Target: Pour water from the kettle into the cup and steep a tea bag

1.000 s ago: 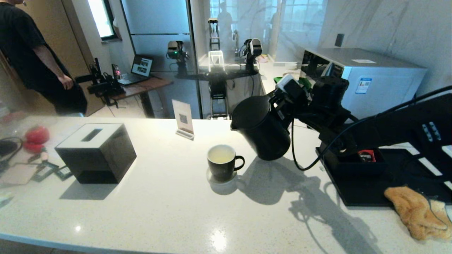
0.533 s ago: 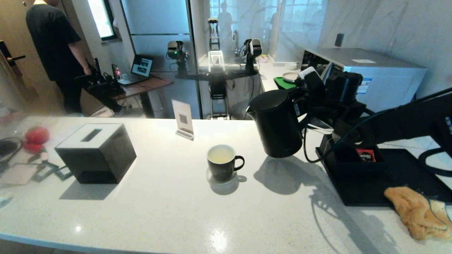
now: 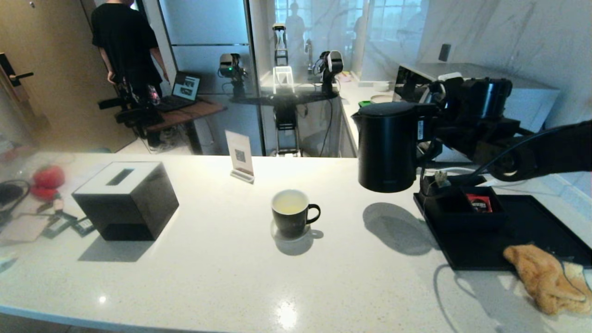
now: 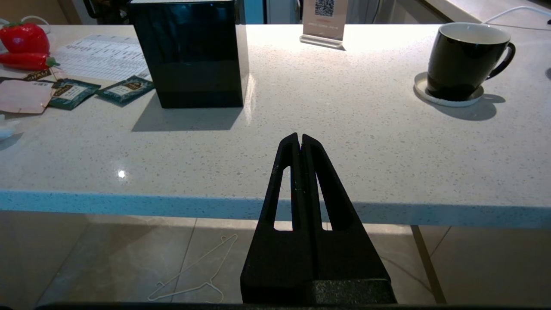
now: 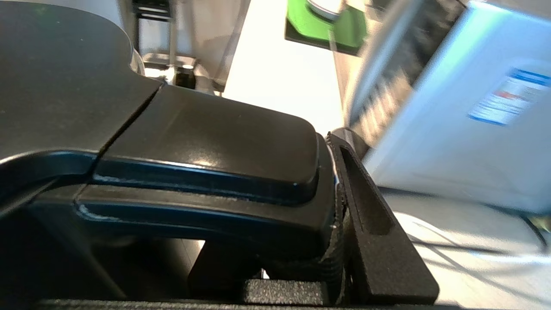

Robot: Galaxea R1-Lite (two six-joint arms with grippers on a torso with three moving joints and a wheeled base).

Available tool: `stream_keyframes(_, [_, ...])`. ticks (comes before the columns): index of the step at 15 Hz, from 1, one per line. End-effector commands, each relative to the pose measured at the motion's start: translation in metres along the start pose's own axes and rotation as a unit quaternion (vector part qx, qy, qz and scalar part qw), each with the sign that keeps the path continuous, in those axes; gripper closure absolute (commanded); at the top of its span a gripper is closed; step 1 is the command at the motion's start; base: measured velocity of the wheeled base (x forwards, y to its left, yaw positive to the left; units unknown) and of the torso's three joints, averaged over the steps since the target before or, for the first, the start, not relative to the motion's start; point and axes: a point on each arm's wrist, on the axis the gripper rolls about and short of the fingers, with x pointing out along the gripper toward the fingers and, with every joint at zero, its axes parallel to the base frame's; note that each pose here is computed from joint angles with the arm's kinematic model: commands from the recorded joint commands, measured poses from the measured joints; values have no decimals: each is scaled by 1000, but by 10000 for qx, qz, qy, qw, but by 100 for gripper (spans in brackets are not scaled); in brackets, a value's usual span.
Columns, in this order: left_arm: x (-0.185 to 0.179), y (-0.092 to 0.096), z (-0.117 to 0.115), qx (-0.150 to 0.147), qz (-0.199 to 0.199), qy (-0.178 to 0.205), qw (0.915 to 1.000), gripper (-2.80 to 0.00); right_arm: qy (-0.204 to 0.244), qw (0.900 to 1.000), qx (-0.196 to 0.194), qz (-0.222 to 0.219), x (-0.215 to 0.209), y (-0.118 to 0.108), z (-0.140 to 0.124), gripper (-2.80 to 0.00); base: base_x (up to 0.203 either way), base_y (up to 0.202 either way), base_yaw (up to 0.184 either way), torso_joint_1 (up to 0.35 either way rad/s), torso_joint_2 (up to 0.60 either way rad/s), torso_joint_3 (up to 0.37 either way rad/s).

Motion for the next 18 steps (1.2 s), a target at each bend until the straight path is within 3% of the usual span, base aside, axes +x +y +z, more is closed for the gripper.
stream_keyframes(1, [0,0,0,1,1,6,10000,0,-69,9996,84,-248,-17,-24,10,0,0,0,0,0,0,0])
stream_keyframes(10, [0,0,0,1,1,6,10000,0,69,9865,162,-1626,-61,-127,7,0,0,0,0,0,0,0])
stream_keyframes(18, [0,0,0,1,1,6,10000,0,168,9563,167,-2914,-98,-210,-5,0,0,0,0,0,0,0])
